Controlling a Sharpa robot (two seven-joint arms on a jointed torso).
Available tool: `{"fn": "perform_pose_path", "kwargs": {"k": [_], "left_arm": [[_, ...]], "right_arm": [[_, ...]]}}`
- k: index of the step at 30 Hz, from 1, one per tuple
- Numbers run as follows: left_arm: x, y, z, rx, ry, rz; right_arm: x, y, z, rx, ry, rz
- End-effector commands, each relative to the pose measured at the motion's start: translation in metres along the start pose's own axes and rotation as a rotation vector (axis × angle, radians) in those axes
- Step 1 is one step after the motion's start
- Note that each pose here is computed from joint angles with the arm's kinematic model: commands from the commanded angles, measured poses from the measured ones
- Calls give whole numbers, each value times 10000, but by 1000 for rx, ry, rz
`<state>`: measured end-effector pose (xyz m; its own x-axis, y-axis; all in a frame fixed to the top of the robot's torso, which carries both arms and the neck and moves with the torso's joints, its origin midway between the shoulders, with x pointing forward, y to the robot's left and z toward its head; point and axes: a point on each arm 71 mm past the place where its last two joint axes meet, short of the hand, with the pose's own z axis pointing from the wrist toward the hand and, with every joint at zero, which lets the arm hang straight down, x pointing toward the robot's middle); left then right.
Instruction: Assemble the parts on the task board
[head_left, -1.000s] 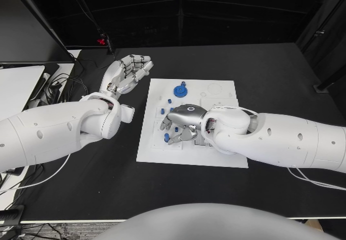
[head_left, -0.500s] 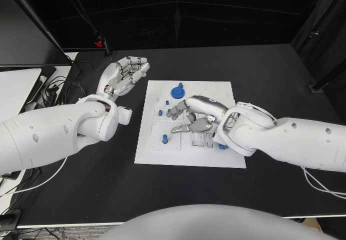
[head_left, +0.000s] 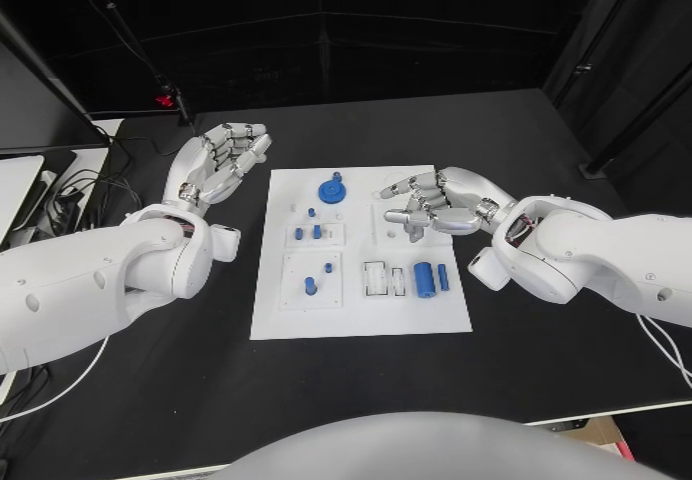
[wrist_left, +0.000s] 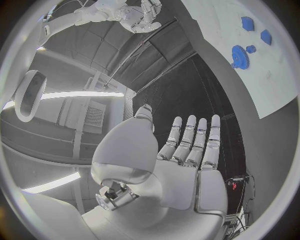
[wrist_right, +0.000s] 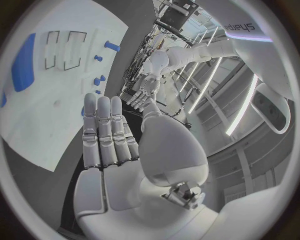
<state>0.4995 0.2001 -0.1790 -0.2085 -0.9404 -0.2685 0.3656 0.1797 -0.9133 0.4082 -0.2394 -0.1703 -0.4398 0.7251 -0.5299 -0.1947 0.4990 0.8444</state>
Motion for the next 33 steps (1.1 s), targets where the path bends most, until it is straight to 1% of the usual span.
{"fn": "perform_pose_path", "kwargs": {"k": [1, 6, 8, 17, 21, 26, 30, 33], "left_arm": [[1, -71, 7, 89, -6, -4], [-7, -68, 7, 89, -9, -2], [-9, -67, 7, 88, -9, -2], [-11, -64, 7, 87, -8, -3], [-16, -61, 5, 87, -8, -3], [-23, -58, 2, 86, -8, -3], [-27, -55, 0, 85, -8, -3], [-29, -53, -2, 84, -8, -3]], "right_arm": [[-11, -77, -61, 108, 20, -5], [-79, -149, -154, 168, -38, -149], [-79, -190, -197, 210, -55, -207], [2, -329, -318, 349, -76, -346], [18, -341, -364, 387, -97, -389], [24, -321, -406, 409, -125, -437], [29, -320, -426, 431, -129, -458], [44, -320, -436, 449, -120, -471]]}}
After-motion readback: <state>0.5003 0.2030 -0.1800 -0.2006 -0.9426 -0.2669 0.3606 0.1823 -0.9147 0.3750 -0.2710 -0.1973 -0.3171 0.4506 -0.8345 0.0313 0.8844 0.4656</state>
